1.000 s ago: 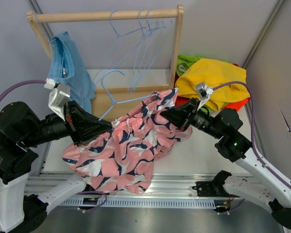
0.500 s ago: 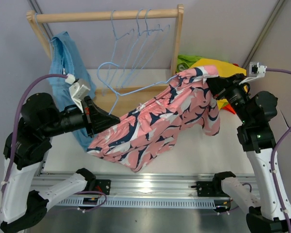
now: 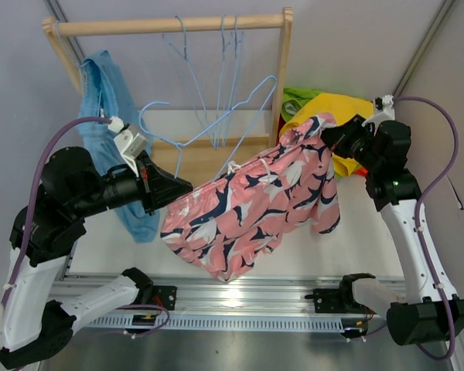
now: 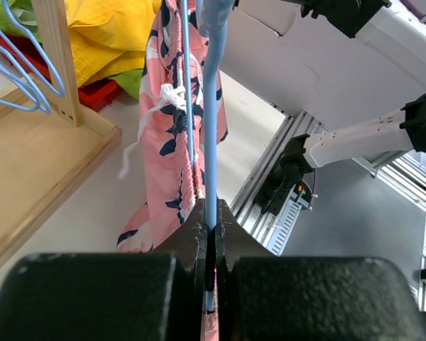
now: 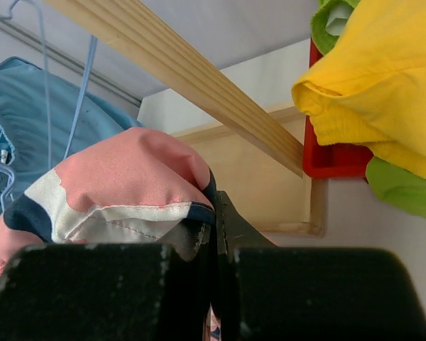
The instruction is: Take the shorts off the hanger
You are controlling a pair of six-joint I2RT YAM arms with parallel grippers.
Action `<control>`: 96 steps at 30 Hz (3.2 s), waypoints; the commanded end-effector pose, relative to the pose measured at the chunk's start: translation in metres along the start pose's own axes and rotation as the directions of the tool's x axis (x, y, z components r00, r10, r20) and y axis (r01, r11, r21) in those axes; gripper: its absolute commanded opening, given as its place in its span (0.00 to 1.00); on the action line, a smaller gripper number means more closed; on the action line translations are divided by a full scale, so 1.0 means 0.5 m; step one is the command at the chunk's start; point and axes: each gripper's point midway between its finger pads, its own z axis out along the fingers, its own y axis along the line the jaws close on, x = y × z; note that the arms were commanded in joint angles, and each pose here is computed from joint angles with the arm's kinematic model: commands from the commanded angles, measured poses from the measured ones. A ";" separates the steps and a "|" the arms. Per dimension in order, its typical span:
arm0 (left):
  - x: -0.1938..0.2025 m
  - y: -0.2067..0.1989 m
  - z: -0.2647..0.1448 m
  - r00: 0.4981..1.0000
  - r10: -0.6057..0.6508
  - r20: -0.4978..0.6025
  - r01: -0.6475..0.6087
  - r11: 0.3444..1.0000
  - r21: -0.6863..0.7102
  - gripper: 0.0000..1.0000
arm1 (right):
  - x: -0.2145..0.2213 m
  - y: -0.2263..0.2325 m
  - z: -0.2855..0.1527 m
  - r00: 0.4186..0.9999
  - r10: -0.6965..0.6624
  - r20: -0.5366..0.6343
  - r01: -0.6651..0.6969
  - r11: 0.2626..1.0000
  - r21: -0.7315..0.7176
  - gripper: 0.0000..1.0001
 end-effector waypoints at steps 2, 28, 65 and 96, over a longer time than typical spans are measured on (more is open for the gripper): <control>-0.012 -0.028 -0.051 0.999 0.024 0.036 -0.024 1.000 0.002 0.00 | -0.075 -0.080 -0.024 0.984 -0.025 0.178 -0.008 0.983 0.181 0.00; -0.050 0.214 -0.116 0.972 0.106 0.211 0.055 0.769 -0.637 0.00 | -0.196 0.285 -0.132 0.859 -0.386 0.337 0.391 0.919 0.055 0.00; -0.255 0.473 0.068 0.981 0.123 0.149 0.046 0.598 -0.800 0.00 | 0.190 -0.305 0.142 0.999 0.010 0.031 -0.021 0.936 0.351 0.99; -0.179 0.624 0.149 0.990 -0.075 0.116 0.138 0.586 -0.798 0.18 | 0.278 -0.247 -0.042 1.000 0.028 -0.003 -0.026 0.966 0.258 1.00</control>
